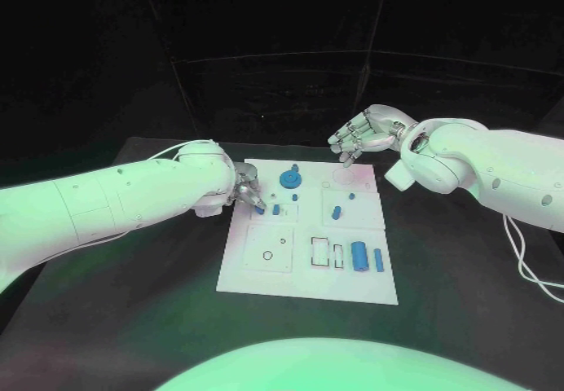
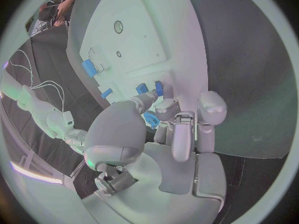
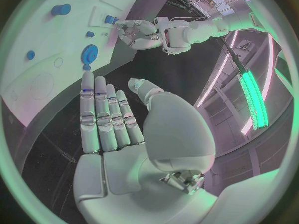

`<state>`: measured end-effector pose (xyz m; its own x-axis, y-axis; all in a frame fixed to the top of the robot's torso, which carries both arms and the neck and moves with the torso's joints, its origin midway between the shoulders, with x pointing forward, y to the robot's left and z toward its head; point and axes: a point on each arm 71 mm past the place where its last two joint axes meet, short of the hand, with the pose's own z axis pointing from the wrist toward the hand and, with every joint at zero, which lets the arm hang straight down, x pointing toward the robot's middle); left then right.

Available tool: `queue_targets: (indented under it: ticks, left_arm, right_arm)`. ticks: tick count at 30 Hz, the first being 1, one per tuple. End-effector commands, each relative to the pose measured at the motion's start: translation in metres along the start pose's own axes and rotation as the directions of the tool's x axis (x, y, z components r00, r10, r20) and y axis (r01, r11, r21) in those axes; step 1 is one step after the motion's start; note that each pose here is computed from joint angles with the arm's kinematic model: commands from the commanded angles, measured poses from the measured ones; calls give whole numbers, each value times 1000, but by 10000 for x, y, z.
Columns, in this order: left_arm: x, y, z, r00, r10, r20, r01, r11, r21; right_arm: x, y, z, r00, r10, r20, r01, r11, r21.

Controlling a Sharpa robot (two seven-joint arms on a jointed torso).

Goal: Assemble the parts on the task board

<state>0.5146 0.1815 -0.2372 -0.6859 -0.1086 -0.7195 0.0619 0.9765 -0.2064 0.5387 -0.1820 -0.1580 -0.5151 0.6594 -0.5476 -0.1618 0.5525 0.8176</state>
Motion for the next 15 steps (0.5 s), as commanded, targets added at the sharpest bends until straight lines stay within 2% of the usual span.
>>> queue_targets:
  ticks: [1, 15]
  left_arm:
    - [27, 21, 26, 1000, 10, -29, -11, 1000, -15]
    - [85, 22, 54, 999, 16, -35, -17, 1000, -17]
  right_arm:
    - [0, 19, -2, 1000, 1, -6, -1, 1000, -11]
    - [-2, 17, -5, 1000, 1, -7, -1, 1000, -11]
